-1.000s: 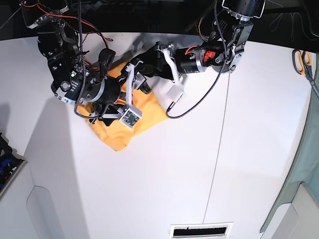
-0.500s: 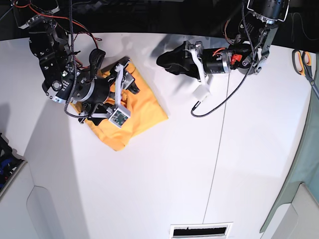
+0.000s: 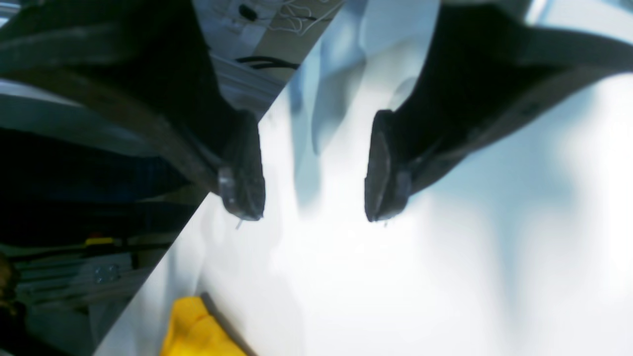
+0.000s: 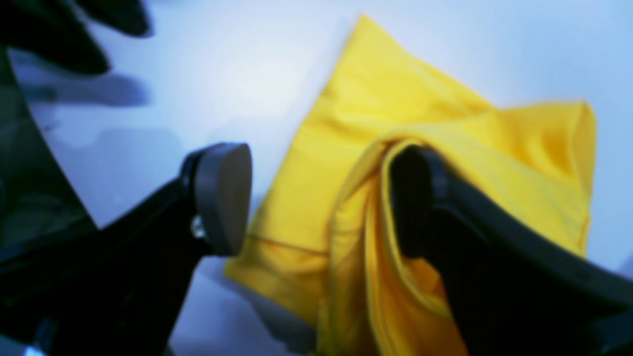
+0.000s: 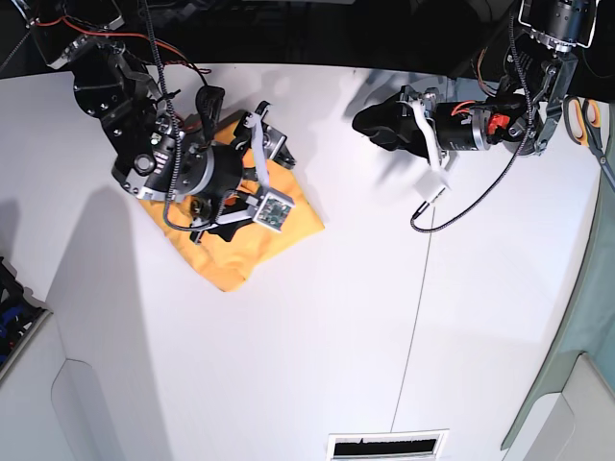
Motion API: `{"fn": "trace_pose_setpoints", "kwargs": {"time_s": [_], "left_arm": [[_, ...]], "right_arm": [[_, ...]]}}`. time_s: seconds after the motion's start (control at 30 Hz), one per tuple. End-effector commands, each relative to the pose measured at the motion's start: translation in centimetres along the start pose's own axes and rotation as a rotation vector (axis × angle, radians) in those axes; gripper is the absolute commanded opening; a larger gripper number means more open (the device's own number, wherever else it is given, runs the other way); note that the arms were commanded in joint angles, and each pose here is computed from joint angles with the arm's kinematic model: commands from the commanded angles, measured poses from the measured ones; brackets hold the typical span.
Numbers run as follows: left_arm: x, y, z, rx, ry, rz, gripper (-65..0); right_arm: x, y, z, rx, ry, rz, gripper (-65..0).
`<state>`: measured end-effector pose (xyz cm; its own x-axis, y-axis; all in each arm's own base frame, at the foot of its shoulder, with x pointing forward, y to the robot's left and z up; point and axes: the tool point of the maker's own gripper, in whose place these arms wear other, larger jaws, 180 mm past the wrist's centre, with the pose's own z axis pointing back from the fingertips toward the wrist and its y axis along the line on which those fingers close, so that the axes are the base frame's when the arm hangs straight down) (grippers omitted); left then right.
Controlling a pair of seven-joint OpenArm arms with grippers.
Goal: Layout the t-shirt on the table in an organized manner, then fold the t-shirt properly
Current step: 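Press the folded bundle with the right gripper and withdraw the left gripper, then flatten the orange bundle with the right gripper, then release it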
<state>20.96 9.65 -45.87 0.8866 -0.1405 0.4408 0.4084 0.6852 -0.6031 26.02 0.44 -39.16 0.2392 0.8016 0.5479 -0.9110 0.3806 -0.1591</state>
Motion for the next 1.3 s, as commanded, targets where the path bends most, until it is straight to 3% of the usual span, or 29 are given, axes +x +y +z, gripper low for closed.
{"fn": "trace_pose_setpoints", "kwargs": {"time_s": [0.0,0.13,0.23,0.47,0.53,0.6,0.63,0.73,0.87,0.97,1.27], "left_arm": [[0.8,0.4,0.7,0.009,-0.015,-0.002,-28.7],[1.4,1.0,1.9,0.013,-0.039,0.031,-28.7],[1.8,1.9,3.0,0.034,-0.057,0.039,-28.7],[2.3,3.4,4.9,0.074,-0.076,0.041,-28.7],[2.4,3.5,5.0,0.074,-0.080,0.043,-28.7],[2.4,3.5,5.0,0.074,-0.080,0.043,-28.7],[2.4,3.5,5.0,0.074,-0.080,0.043,-28.7],[2.4,3.5,5.0,0.074,-0.080,0.043,-28.7],[2.4,3.5,5.0,0.077,-0.077,0.041,-28.7],[2.4,3.5,5.0,0.076,-0.077,0.042,-28.7],[2.4,3.5,5.0,0.076,-0.078,0.042,-28.7]], "right_arm": [[1.7,-0.7,0.4,-0.021,-0.039,0.048,-22.6],[3.0,0.4,-0.2,-0.013,-0.028,0.176,-22.6],[3.7,0.7,-0.3,-0.007,-0.032,0.216,-22.6],[5.3,0.8,-0.1,0.006,-0.107,0.131,-24.8],[6.0,-0.5,0.1,-0.046,-0.143,0.064,-37.8],[6.3,-2.9,0.5,-0.148,-0.154,-0.007,-59.4],[6.3,-4.5,0.9,-0.214,-0.151,-0.035,-65.0],[5.3,-9.0,2.6,-0.375,-0.141,-0.121,-65.0],[2.1,-13.0,4.7,-0.466,-0.079,-0.272,-65.0],[0.0,-13.3,5.3,-0.439,-0.075,-0.336,-65.0],[-4.5,-7.8,3.4,-0.313,-0.025,-0.402,-65.0]]}}
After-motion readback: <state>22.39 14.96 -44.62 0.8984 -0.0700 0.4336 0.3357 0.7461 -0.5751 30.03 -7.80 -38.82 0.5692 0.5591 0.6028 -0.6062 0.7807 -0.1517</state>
